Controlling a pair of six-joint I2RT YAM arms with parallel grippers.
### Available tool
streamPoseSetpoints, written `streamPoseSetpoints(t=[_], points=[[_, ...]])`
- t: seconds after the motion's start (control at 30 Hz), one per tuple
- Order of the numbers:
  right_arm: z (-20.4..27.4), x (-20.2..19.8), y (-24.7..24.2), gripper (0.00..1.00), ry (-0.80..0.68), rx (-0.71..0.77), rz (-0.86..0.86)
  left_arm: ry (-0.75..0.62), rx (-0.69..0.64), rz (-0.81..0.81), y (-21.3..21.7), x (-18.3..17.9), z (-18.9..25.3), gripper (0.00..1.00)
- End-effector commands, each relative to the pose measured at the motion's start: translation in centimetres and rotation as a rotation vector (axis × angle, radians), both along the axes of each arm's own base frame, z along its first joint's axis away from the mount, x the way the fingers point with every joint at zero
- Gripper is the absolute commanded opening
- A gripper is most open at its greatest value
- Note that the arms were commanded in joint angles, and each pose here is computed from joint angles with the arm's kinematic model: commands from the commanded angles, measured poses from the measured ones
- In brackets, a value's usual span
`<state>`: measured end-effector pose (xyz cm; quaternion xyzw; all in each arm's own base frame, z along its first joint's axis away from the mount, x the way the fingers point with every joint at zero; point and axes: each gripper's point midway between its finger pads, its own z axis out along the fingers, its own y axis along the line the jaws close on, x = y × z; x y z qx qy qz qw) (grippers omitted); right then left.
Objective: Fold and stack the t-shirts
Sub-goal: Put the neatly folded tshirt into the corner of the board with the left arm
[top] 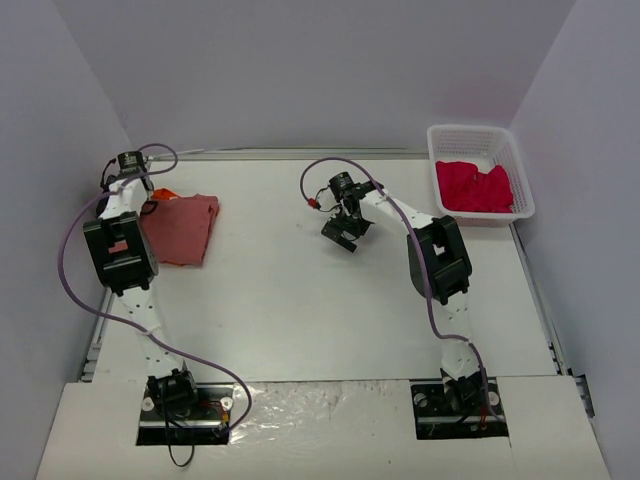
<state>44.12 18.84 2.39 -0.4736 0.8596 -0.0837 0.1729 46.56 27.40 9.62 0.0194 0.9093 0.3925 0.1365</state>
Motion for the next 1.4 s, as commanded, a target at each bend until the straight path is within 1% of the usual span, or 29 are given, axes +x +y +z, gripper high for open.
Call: streamPoseSetpoints(t=[0.0, 0.07, 0.17, 0.2, 0.23, 0.27, 0.3, 0.33, 0.4, 0.43, 0.47, 0.5, 0.53, 0.57, 0.6, 0.67, 0.7, 0.73, 0.8, 0.83, 0.9, 1.0, 1.17, 1.27, 1.37], points=[[-3.4, -2.7, -2.2, 1.00, 0.129, -0.114, 0.005, -0.063, 0.099, 0.040, 1.4, 0.4, 3.3, 0.48], [-3.5, -2.7, -2.3, 1.00, 0.129, -0.117, 0.008, -0.100, 0.108, 0.046, 1.4, 0.5, 5.2, 0.52], [-3.5, -2.7, -2.2, 1.00, 0.128, -0.116, 0.008, -0.156, 0.122, 0.046, 1.2, 0.3, 8.6, 0.54], [-3.5, -2.7, -2.2, 1.00, 0.129, -0.117, 0.008, -0.181, 0.105, 0.034, 0.8, 0.1, 10.1, 0.54], [-3.5, -2.7, -2.2, 1.00, 0.129, -0.115, 0.008, -0.193, 0.082, 0.023, 0.4, 0.1, 10.6, 0.54], [-3.6, -2.7, -2.1, 1.00, 0.131, -0.114, 0.012, -0.229, 0.044, 0.017, -0.1, 0.2, 11.3, 0.54], [-3.5, -2.7, -2.1, 1.00, 0.129, -0.113, 0.010, -0.196, -0.025, -0.006, -1.2, -0.3, 10.7, 0.55], [-3.5, -2.7, -2.0, 1.00, 0.130, -0.112, 0.012, -0.229, -0.132, -0.071, -2.9, 0.3, 10.6, 0.55], [-3.4, -2.7, -1.9, 1.00, 0.127, -0.107, 0.014, -0.224, -0.266, -0.100, -5.3, -0.3, 9.6, 0.54], [-3.4, -2.7, -1.8, 1.00, 0.129, -0.108, 0.016, -0.236, -0.368, -0.149, -7.1, 0.1, 9.0, 0.54], [-3.3, -2.7, -1.8, 1.00, 0.126, -0.107, 0.016, -0.237, -0.429, -0.158, -8.2, -0.1, 8.3, 0.53], [-3.2, -2.8, -1.8, 1.00, 0.126, -0.107, 0.016, -0.214, -0.486, -0.172, -9.4, -0.5, 6.9, 0.52], [-3.3, -2.8, -1.9, 1.00, 0.128, -0.110, 0.016, -0.207, -0.514, -0.181, -10.0, -0.7, 6.4, 0.51], [-3.1, -2.8, -1.9, 1.00, 0.124, -0.108, 0.017, -0.203, -0.571, -0.213, -11.4, -0.5, 5.5, 0.49], [-3.1, -2.8, -1.9, 1.00, 0.124, -0.108, 0.017, -0.161, -0.594, -0.215, -12.2, -1.0, 3.7, 0.43], [-2.9, -2.8, -2.0, 1.00, 0.120, -0.109, 0.016, -0.134, -0.600, -0.207, -12.5, -1.2, 2.2, 0.33], [-2.9, -2.8, -2.0, 1.00, 0.119, -0.110, 0.014, -0.102, -0.610, -0.199, -12.7, -1.7, 0.8, 0.28], [-2.8, -2.7, -2.1, 1.00, 0.117, -0.111, 0.012, -0.092, -0.610, -0.194, -12.7, -1.8, 0.2, 0.18], [-2.9, -2.8, -2.1, 1.00, 0.120, -0.112, 0.012, -0.066, -0.592, -0.180, -12.3, -2.0, -1.3, 0.15], [-3.0, -2.7, -2.1, 1.00, 0.119, -0.113, 0.010, -0.049, -0.589, -0.174, -12.2, -2.3, -2.0, 0.10], [-3.2, -2.8, -2.1, 1.00, 0.125, -0.117, 0.010, -0.029, -0.586, -0.171, -12.1, -2.4, -2.9, 0.04], [-3.4, -2.8, -2.1, 1.00, 0.127, -0.120, 0.011, 0.015, -0.601, -0.165, -12.4, -2.6, -4.6, 0.02], [-3.7, -2.9, -2.1, 1.00, 0.135, -0.125, 0.012, 0.062, -0.613, -0.180, -13.8, -2.7, -5.6, 0.02], [-3.7, -2.9, -2.2, 1.00, 0.133, -0.126, 0.011, 0.080, -0.588, -0.184, -14.4, -3.0, -5.5, 0.02], [-3.7, -2.9, -2.4, 1.00, 0.135, -0.126, 0.010, 0.082, -0.587, -0.197, -16.0, -3.1, -5.3, 0.02]])
